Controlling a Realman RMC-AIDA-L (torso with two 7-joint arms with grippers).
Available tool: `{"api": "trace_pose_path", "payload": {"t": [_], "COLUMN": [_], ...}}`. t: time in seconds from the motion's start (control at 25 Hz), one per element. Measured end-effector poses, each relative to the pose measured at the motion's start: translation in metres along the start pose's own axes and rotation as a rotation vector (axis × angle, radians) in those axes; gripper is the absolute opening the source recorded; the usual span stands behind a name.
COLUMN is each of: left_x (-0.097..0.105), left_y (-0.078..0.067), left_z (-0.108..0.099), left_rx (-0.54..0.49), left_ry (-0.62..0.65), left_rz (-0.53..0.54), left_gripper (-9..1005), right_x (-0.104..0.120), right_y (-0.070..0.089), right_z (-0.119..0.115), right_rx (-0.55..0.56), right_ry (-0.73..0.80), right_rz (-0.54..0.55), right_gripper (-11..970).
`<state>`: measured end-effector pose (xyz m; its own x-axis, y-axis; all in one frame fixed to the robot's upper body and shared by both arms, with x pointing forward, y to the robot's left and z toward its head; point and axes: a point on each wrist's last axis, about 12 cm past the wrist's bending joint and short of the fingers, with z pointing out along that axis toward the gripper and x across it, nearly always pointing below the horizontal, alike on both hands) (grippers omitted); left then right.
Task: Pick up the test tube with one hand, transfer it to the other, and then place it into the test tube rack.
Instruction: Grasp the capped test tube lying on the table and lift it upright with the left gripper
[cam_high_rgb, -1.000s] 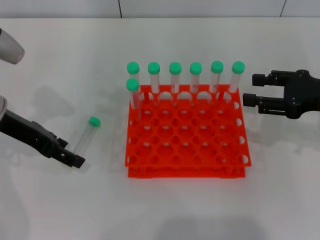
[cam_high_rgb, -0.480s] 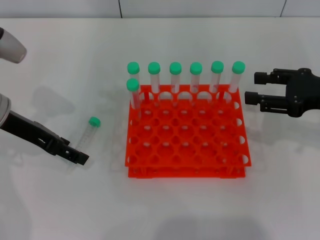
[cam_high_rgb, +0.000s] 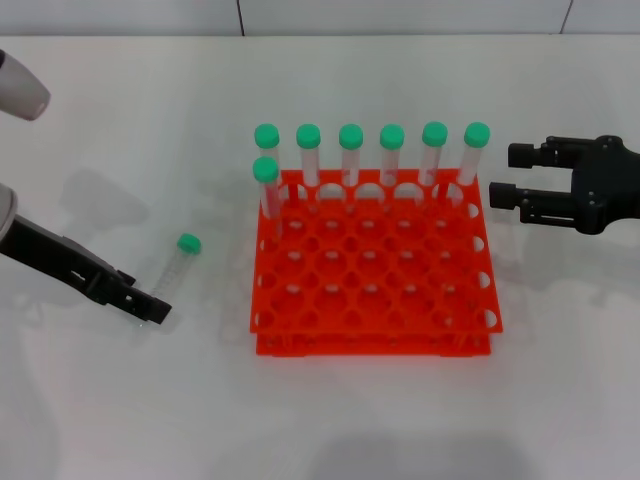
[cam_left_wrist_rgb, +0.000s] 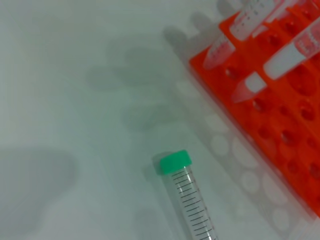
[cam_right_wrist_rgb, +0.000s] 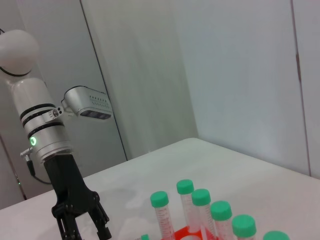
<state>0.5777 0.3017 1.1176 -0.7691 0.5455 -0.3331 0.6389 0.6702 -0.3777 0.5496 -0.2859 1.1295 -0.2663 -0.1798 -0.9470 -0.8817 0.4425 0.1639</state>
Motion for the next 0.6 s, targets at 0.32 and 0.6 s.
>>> {"api": "trace_pose_path", "payload": {"t": [0.32,0.6], "left_x": [-0.0068,-0.0075], "left_y": [-0.0016,-0.0027], "left_z": [-0.0014,0.0031], "left_rx": [-0.007,-0.015], "left_ry": [0.028,0.057], "left_rz": [0.007,0.014], "left_gripper": [677,668], "right_x": [-0.0004,-0.0006], "right_y": [-0.0003,-0.0015], "right_z": [0.0001,-0.0014], "right_rx": [0.002,0.012], "right_ry": [-0.002,-0.007], "right_rz": [-0.001,0.0], "right_gripper": [638,638]}}
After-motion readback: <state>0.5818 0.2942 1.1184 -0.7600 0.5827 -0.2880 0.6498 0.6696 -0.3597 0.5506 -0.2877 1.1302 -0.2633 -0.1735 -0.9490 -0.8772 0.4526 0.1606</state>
